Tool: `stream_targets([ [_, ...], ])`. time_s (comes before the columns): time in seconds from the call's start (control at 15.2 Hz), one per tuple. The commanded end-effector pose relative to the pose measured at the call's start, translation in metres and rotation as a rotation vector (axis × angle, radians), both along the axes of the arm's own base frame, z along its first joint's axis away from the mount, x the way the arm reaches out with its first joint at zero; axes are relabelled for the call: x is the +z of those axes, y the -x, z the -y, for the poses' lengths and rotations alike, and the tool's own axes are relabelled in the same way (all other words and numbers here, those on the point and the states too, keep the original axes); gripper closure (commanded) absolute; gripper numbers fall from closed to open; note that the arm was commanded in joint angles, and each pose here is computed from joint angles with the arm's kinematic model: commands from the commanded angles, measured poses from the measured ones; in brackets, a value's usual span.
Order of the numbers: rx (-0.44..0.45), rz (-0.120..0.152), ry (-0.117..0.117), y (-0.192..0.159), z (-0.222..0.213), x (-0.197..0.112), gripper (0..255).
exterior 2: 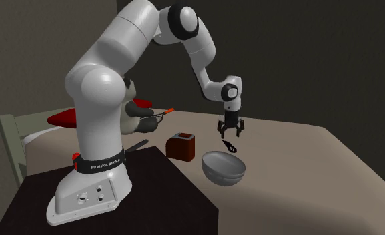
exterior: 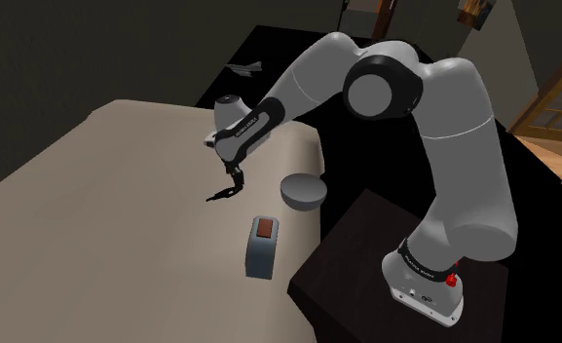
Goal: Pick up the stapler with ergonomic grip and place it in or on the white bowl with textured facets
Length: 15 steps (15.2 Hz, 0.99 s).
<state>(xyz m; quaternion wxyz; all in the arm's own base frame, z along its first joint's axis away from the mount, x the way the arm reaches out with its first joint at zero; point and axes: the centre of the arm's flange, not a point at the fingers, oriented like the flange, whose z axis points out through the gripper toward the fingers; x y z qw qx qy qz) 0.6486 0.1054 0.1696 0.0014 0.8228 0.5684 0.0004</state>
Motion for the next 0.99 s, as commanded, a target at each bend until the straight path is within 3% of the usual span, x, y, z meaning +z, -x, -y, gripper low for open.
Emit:
stream_targets([
  [0.0, 0.06, 0.003, -0.001, -0.01, -0.015, -0.019, 0],
  [0.13, 0.117, 0.006, -0.002, -0.02, -0.031, -0.037, 0],
  [0.66, 0.122, 0.006, -0.002, -0.021, -0.032, -0.079, 0],
  [0.92, 0.122, 0.006, -0.002, -0.021, -0.032, -0.079, 0],
])
